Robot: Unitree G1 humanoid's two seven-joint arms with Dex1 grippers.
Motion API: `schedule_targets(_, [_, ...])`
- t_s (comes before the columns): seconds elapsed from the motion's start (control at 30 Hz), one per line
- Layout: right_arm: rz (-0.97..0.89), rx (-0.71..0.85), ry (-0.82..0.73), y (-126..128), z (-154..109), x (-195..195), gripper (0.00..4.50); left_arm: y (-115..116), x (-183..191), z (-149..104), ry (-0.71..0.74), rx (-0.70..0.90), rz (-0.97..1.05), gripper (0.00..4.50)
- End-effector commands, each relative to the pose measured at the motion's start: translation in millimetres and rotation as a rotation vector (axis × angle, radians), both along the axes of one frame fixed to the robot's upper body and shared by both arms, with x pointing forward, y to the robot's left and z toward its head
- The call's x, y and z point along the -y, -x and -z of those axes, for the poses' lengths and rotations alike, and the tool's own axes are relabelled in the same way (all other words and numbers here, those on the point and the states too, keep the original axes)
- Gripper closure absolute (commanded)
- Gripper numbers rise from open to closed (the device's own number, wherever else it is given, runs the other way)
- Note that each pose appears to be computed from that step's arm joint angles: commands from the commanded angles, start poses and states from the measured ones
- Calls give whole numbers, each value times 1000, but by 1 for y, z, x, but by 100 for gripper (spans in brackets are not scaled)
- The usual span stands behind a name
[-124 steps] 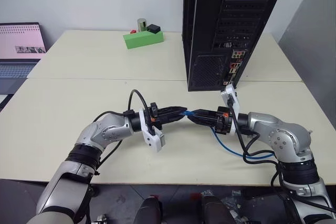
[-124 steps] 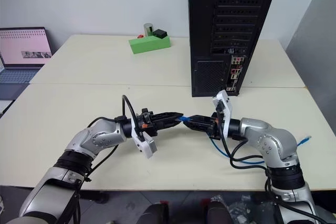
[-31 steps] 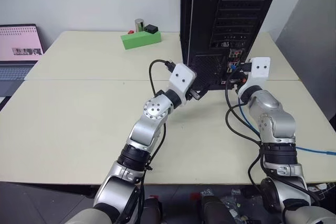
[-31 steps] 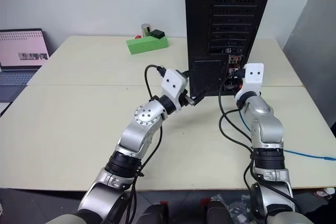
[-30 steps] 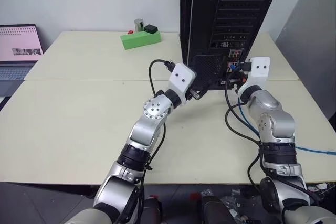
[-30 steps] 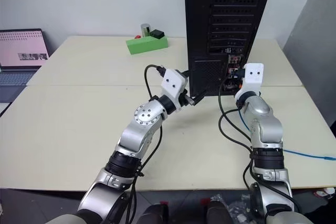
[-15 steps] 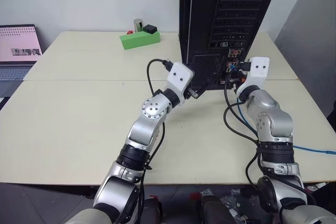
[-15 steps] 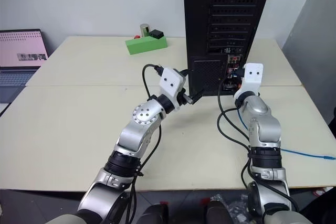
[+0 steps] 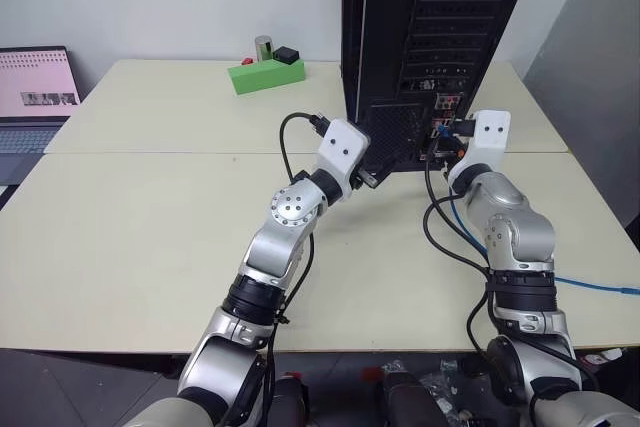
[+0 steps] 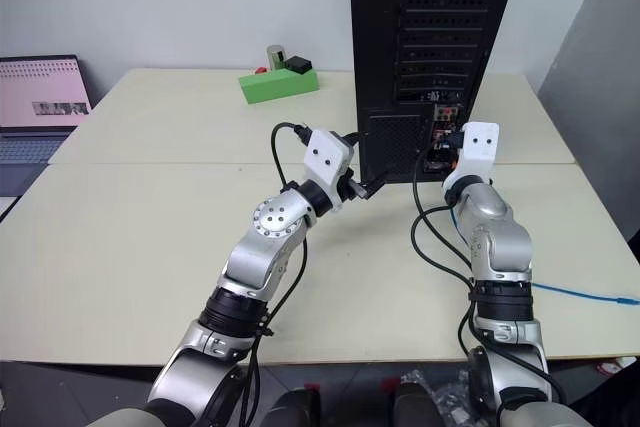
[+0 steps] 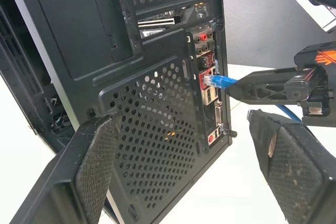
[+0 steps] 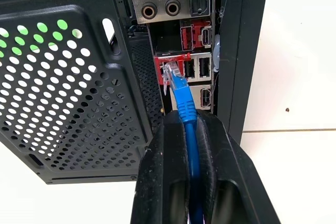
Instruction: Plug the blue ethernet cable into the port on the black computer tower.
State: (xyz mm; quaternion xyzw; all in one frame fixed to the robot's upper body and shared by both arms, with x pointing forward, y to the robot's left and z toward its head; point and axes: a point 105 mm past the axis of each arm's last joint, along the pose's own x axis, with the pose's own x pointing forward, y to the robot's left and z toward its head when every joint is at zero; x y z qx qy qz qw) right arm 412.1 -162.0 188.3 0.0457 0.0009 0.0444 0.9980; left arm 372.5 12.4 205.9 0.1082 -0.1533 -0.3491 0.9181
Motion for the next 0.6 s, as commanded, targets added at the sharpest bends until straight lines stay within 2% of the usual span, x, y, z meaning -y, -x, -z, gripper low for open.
schedule_targets(0.03, [-1, 65, -19, 0, -24, -3, 450, 2, 0, -14, 19, 53, 4, 44])
schedule_targets(0.6, [-2, 93, -67, -5, -44, -8, 450, 7, 5, -27, 26, 86, 64, 44])
